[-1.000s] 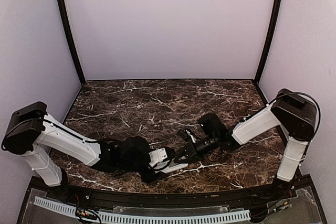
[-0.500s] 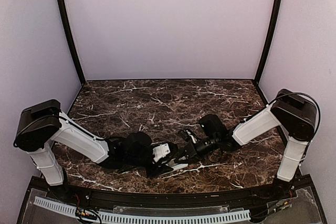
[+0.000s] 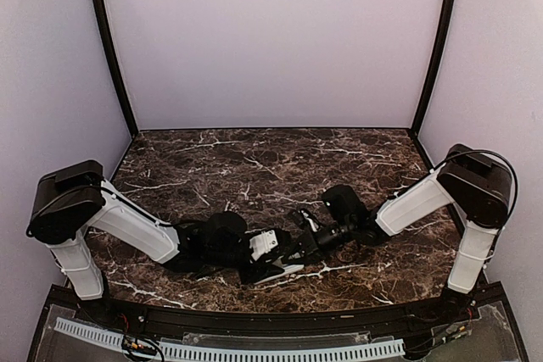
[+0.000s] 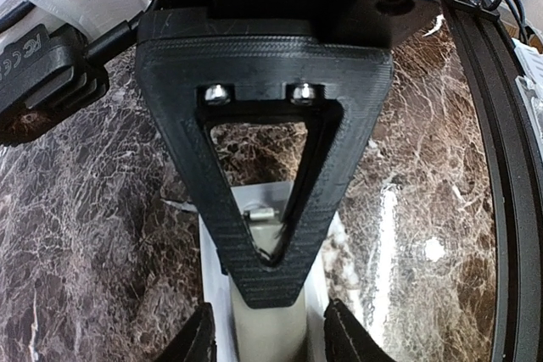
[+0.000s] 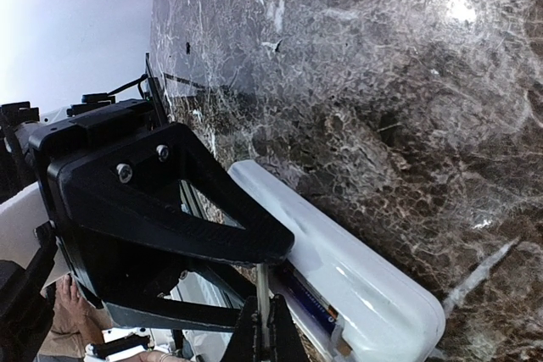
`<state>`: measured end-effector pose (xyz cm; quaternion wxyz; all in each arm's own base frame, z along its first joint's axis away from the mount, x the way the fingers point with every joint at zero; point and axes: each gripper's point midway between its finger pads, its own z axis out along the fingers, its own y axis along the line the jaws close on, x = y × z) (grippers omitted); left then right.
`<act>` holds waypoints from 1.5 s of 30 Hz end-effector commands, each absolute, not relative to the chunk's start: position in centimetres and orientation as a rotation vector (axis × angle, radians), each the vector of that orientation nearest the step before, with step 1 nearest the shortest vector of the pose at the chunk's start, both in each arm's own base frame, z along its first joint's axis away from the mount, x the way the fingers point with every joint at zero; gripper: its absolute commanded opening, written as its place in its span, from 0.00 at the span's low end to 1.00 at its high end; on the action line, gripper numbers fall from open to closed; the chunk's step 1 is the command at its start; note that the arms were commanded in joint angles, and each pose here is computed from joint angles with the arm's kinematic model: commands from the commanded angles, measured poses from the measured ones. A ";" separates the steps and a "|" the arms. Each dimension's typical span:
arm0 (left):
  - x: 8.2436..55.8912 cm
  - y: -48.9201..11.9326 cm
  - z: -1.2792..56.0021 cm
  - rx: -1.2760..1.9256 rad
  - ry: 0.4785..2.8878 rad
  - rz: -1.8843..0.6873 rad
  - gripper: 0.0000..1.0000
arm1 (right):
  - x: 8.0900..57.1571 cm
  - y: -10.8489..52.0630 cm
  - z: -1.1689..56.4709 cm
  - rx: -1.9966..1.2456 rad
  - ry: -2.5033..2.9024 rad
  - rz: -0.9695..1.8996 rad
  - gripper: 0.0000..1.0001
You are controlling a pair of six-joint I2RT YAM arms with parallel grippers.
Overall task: Load the batteries into the remote control
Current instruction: Place the battery cover on the remote control without the battery cover.
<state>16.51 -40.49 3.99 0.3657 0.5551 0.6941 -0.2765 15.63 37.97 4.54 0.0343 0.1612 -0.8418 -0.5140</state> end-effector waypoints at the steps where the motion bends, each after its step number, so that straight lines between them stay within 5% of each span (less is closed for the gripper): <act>1: 16.3 -40.7 4.0 1.450 1.767 -0.716 0.38 | 14.5 37.2 2.4 0.460 -2.620 -1.473 0.00; 31: 15.0 -40.1 2.2 1.555 1.819 -0.691 0.21 | 14.3 37.5 2.5 0.473 -2.613 -1.474 0.00; 45: 14.1 -38.8 1.0 1.639 1.892 -0.604 0.11 | 15.2 37.7 3.5 0.523 -2.660 -1.446 0.13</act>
